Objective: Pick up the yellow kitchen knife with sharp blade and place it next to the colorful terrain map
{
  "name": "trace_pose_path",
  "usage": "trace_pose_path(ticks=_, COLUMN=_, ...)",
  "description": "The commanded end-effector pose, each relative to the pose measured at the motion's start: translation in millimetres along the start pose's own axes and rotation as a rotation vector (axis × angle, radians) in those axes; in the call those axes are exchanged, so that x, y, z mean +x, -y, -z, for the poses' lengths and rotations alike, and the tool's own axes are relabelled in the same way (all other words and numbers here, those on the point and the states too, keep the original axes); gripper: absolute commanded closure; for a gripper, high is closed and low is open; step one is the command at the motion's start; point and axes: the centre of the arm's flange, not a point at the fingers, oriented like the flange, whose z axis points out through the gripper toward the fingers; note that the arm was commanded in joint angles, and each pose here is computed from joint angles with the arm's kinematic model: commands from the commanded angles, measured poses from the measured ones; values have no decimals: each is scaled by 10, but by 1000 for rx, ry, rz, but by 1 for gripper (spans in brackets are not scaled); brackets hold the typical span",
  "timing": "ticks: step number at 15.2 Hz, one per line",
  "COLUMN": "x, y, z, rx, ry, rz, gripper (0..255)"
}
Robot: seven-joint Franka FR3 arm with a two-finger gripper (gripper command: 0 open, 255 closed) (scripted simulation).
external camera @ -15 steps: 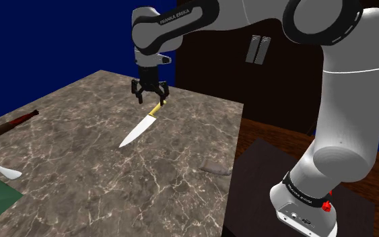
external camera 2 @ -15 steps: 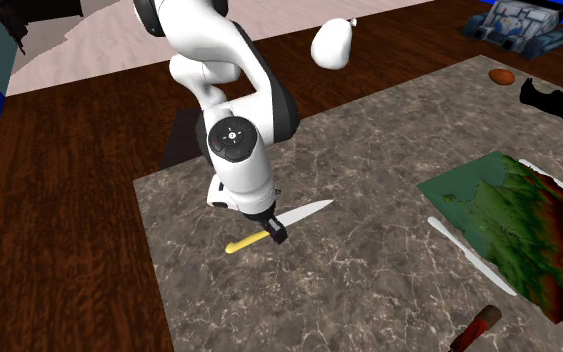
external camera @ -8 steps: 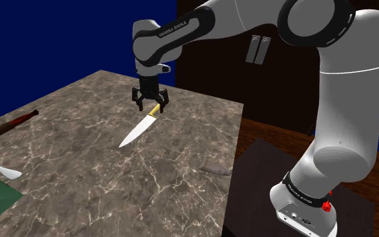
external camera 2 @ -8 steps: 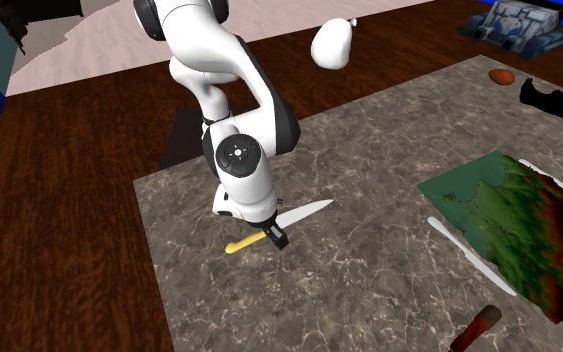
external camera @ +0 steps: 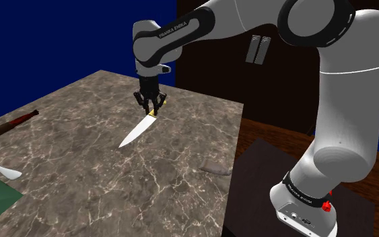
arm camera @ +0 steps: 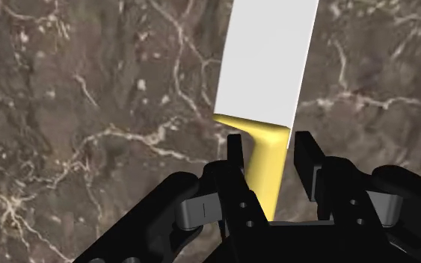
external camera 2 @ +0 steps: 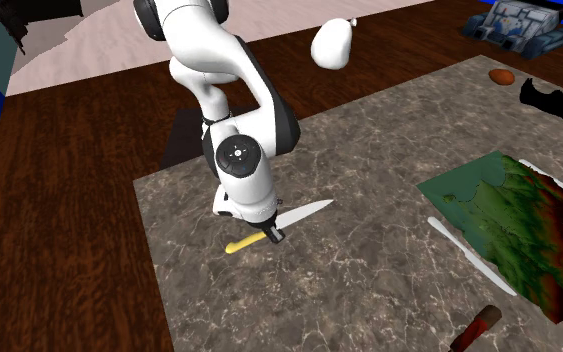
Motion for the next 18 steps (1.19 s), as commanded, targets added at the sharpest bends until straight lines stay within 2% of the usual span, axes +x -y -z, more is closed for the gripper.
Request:
trace_pose_path(ticks=1, x=0, y=0, z=0, rx=0, ry=0, rz=0, gripper=255)
trace_pose_path(ticks=8, x=0, y=0, z=0, rx=0, ry=0, rz=0, gripper=255)
trace_pose_path(ticks=18, x=-88, y=-37, z=519, rx=0, ry=0, rz=0, gripper=255)
